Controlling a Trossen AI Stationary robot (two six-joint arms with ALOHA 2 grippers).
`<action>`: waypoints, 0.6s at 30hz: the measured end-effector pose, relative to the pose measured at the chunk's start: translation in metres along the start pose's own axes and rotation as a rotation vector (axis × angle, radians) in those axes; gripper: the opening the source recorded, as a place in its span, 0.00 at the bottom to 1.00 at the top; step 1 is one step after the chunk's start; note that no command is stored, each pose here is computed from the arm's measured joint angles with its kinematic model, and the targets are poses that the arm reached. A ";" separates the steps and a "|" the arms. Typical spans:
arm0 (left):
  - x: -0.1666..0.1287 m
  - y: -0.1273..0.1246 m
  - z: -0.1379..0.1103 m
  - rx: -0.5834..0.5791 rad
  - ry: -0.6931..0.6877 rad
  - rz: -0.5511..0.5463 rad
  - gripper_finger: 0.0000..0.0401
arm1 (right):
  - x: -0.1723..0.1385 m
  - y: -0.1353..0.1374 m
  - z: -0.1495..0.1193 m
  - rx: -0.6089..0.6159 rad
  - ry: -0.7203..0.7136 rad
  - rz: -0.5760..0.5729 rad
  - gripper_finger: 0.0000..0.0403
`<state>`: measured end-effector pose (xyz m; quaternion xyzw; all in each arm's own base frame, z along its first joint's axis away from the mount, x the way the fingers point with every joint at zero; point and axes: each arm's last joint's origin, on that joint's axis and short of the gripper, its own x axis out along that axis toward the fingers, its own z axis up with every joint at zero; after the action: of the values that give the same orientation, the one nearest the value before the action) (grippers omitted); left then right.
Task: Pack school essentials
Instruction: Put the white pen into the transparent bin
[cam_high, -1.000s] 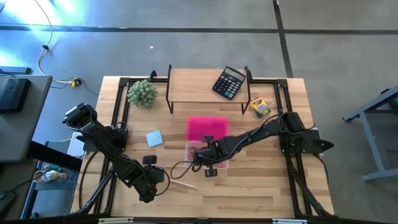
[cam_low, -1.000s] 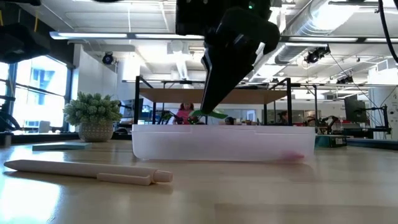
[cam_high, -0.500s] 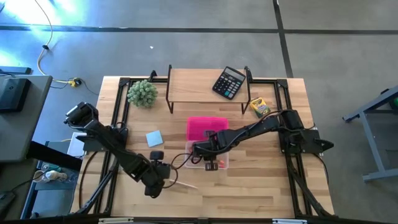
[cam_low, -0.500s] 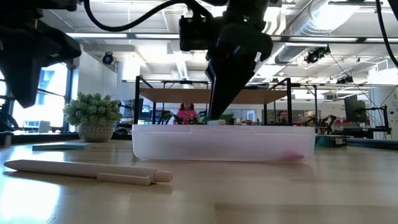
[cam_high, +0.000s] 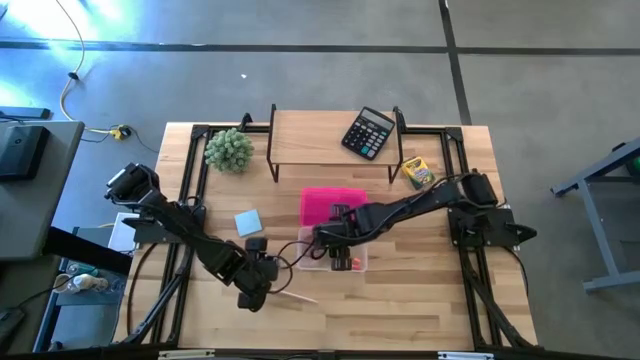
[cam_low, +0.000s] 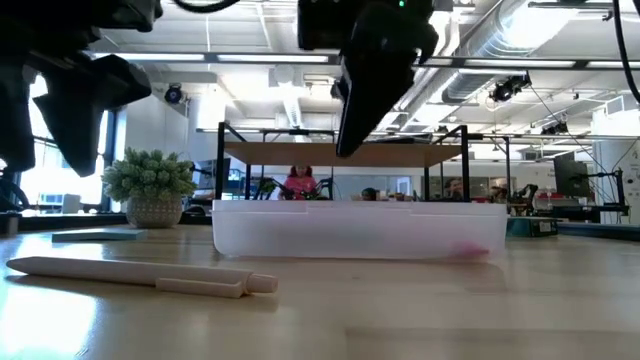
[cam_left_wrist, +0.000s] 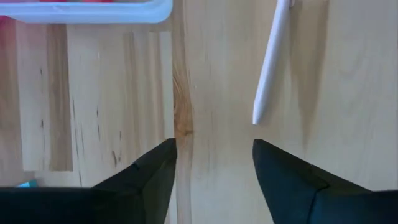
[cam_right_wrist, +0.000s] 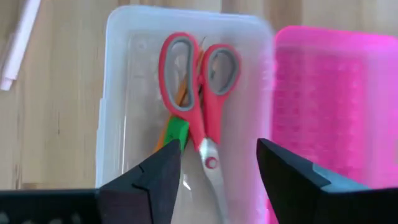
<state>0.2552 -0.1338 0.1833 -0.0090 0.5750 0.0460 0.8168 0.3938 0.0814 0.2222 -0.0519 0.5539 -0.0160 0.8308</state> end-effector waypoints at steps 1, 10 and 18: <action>0.000 0.001 0.001 -0.006 -0.004 0.000 0.53 | -0.005 -0.001 0.000 0.004 -0.006 -0.010 0.50; -0.001 -0.005 0.021 0.016 -0.194 -0.086 0.59 | -0.055 -0.013 -0.004 0.097 -0.094 -0.102 0.50; -0.007 -0.024 0.032 0.091 -0.393 -0.117 0.58 | -0.079 -0.018 -0.007 0.129 -0.149 -0.117 0.50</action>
<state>0.2846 -0.1557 0.1995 0.0037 0.4044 -0.0263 0.9142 0.3570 0.0692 0.2943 -0.0317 0.4842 -0.0963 0.8691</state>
